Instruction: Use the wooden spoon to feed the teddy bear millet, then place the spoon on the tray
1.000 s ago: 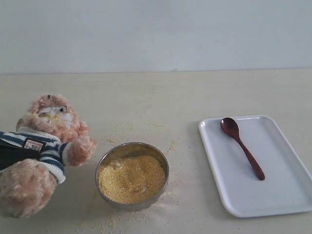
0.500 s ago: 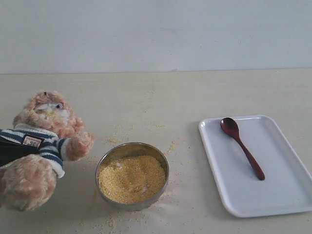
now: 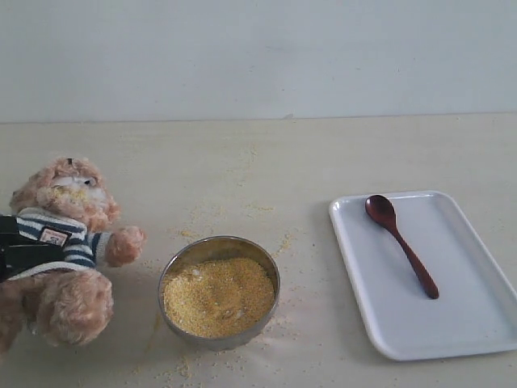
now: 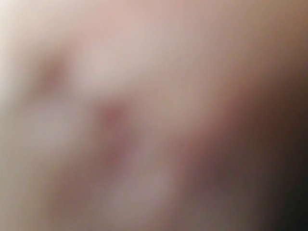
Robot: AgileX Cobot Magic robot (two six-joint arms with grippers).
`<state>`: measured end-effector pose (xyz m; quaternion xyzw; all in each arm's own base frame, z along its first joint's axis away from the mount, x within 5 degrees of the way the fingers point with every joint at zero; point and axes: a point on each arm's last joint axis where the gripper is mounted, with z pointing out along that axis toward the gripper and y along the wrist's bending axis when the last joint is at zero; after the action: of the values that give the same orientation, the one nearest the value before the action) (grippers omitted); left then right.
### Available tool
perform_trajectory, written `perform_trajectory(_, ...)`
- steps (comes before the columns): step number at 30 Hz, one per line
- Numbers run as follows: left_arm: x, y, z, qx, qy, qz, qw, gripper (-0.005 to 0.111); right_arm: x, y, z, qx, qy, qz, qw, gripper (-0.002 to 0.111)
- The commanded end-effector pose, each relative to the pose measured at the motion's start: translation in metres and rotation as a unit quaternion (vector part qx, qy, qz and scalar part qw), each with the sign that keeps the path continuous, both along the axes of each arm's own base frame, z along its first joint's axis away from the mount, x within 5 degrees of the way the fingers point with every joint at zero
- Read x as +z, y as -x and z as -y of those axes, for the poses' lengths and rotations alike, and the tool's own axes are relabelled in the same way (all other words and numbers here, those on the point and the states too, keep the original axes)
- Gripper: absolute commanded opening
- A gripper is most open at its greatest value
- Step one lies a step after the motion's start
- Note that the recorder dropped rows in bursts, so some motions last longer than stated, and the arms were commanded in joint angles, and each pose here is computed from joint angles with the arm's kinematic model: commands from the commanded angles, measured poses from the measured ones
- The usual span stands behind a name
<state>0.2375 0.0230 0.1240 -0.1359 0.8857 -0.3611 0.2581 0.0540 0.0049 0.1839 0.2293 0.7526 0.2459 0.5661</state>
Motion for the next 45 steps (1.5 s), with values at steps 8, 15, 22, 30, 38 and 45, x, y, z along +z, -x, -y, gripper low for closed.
perform_trajectory(8,-0.023,-0.006,0.000,0.030,0.011,-0.023,0.999,0.089,0.000,0.000,0.000,0.000,0.004,0.005,1.000,0.000)
perform_trajectory(15,0.007,-0.013,-0.010,-0.008,0.045,0.047,0.998,0.089,0.000,0.000,0.000,0.000,0.004,0.005,1.000,0.000)
perform_trajectory(22,0.036,-0.009,-0.030,-0.020,0.000,0.063,0.998,0.089,0.000,0.000,0.000,0.000,0.004,0.005,1.000,0.000)
perform_trajectory(30,0.045,0.014,-0.063,0.067,-0.151,-0.071,0.984,0.057,0.000,0.000,0.000,0.000,0.004,0.005,1.000,0.000)
perform_trajectory(38,0.086,0.038,-0.082,0.211,-0.219,-0.060,0.951,0.007,0.000,0.000,0.000,0.000,0.005,0.003,1.000,0.000)
perform_trajectory(45,0.133,0.052,-0.072,0.290,-0.218,0.044,0.931,0.007,0.000,0.000,0.000,0.000,0.005,0.003,1.000,0.000)
